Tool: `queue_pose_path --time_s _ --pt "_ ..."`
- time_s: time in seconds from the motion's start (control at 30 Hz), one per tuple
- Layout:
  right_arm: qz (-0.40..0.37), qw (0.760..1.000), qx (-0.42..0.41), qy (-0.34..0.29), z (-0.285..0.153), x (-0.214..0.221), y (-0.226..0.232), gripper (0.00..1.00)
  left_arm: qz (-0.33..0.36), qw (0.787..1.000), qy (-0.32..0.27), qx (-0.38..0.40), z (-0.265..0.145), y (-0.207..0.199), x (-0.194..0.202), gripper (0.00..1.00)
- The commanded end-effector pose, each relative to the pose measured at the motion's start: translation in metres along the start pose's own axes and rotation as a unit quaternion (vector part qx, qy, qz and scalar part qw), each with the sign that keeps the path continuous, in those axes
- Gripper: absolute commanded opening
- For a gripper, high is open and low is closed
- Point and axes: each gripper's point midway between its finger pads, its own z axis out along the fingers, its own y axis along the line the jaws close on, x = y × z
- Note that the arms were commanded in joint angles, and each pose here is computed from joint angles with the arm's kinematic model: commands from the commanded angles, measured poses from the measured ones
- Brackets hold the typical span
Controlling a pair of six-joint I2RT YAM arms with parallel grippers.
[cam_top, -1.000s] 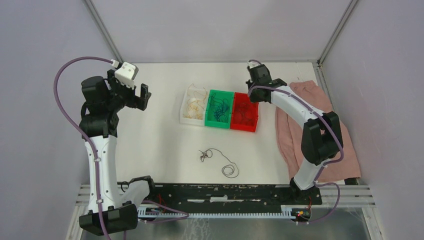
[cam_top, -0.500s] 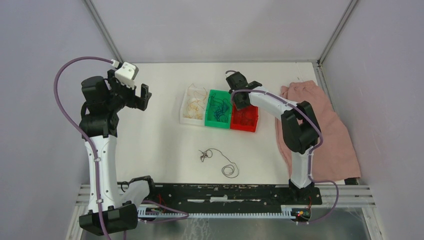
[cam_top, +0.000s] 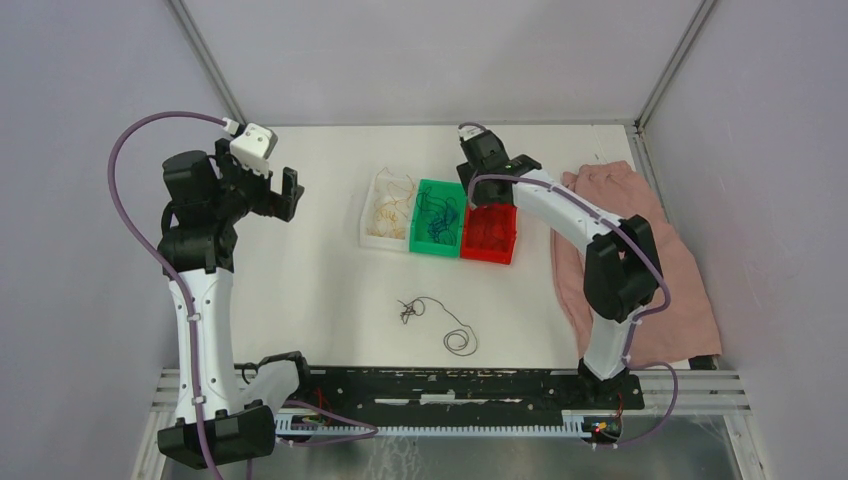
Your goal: Untangle the cables
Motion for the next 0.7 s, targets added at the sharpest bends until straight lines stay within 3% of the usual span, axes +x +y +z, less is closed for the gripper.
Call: queue_pose_path --time_s 0.0,0.13,0.23,0.47,0.67 --pt "0.034 0.997 0.003 -0.070 -0.048 -0.040 -0.019 0.66 0.031 0.999 -0.030 0.003 -0.009 0.000 -0.020 1.00" --pt "0.039 0.992 -0.056 -0.103 -0.079 -0.043 -0.003 0.68 0.028 0.999 -0.032 0.009 -0.008 -0.002 -0.020 1.00" --pt "-0.003 0.987 -0.108 -0.116 -0.108 -0.026 0.032 0.72 0.024 0.999 -0.028 0.015 -0.006 -0.003 -0.018 1.00" --pt "-0.087 0.963 -0.248 -0.060 -0.149 0.086 0.128 0.74 0.030 0.999 -0.019 0.020 -0.004 -0.005 -0.011 0.99" --pt "-0.124 0.951 -0.282 0.020 -0.131 0.167 0.159 0.72 0.028 0.999 -0.011 0.030 -0.001 -0.008 -0.004 0.99"
